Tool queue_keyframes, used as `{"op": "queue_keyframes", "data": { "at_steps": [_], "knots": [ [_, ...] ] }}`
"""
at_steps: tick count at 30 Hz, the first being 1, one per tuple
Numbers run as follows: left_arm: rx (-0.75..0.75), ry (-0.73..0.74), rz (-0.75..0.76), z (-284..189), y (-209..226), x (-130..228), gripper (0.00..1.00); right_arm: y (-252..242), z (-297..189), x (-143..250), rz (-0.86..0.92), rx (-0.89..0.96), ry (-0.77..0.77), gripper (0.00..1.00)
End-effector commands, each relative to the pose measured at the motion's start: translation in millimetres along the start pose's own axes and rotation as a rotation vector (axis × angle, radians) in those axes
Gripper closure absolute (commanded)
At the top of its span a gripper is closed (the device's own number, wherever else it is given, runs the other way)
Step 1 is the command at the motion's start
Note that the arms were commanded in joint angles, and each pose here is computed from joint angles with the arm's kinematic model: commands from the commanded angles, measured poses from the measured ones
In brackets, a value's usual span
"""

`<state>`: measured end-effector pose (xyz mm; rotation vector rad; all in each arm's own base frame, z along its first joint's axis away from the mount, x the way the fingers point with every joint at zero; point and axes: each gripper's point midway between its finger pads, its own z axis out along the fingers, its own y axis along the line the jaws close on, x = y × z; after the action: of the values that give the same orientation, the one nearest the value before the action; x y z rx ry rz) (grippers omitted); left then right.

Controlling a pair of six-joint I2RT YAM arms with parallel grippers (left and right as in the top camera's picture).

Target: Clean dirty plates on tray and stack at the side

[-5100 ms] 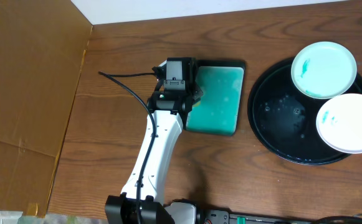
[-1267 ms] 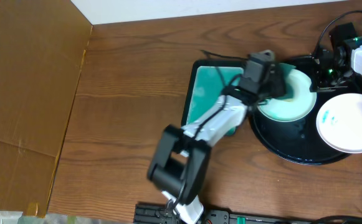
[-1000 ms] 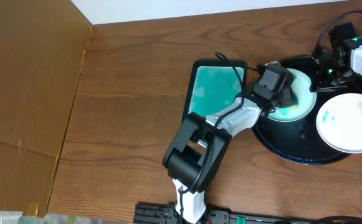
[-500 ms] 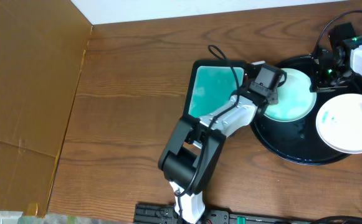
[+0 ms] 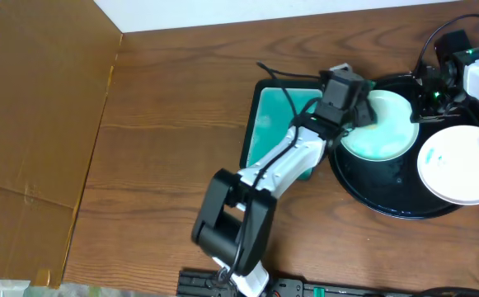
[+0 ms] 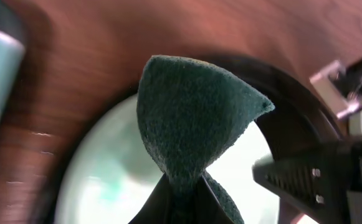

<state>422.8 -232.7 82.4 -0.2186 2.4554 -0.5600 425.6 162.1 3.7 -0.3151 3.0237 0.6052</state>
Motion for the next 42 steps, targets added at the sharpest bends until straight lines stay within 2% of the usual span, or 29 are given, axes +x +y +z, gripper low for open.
{"op": "queue_keyframes", "data": {
  "at_steps": [1, 6, 9, 12, 15, 22, 27, 33, 37, 42],
  "knots": [
    [0.025, 0.077, -0.053, 25.4, -0.3, 26.6, 0.93, -8.9, 9.3, 8.4, -0.023, 0.048, 0.039, 0.99],
    [-0.016, 0.087, -0.093, 45.7, 17.0, 34.6, 0.93, -10.6, 9.4, 8.1, -0.025, 0.061, 0.038, 0.99],
    [-0.142, 0.038, 0.024, 46.1, 45.9, 25.7, 0.92, -14.8, 9.1, 8.1, -0.024, 0.084, 0.038, 0.99],
    [-0.329, -0.024, 0.126, 38.0, 82.3, 12.5, 0.92, -15.4, 8.9, 8.2, -0.023, 0.085, 0.038, 0.99],
    [-0.424, -0.042, 0.199, 31.0, 102.6, 3.2, 0.93, -14.7, 9.1, 8.3, -0.025, 0.085, 0.039, 0.99],
    [-0.397, -0.127, 0.205, 3.5, 91.4, -30.9, 0.93, -14.5, 9.2, 9.6, -0.024, 0.085, 0.044, 0.99],
    [-0.319, -0.255, 0.182, -43.7, 60.3, -68.6, 0.93, -8.3, 9.5, 9.3, -0.024, 0.049, 0.042, 0.99],
    [-0.280, -0.320, 0.168, -90.9, 44.2, -86.0, 0.93, -0.3, 2.4, 3.4, -0.039, 0.020, 0.013, 0.99],
    [-0.300, -0.323, 0.151, -108.1, 53.4, -90.3, 0.93, -0.1, -20.8, -5.6, -0.071, 0.086, -0.045, 0.99],
    [-0.396, -0.294, 0.090, -118.6, 98.5, -97.1, 0.93, 0.3, -76.5, -18.5, -0.174, 0.330, -0.163, 0.99]
  ]
}}
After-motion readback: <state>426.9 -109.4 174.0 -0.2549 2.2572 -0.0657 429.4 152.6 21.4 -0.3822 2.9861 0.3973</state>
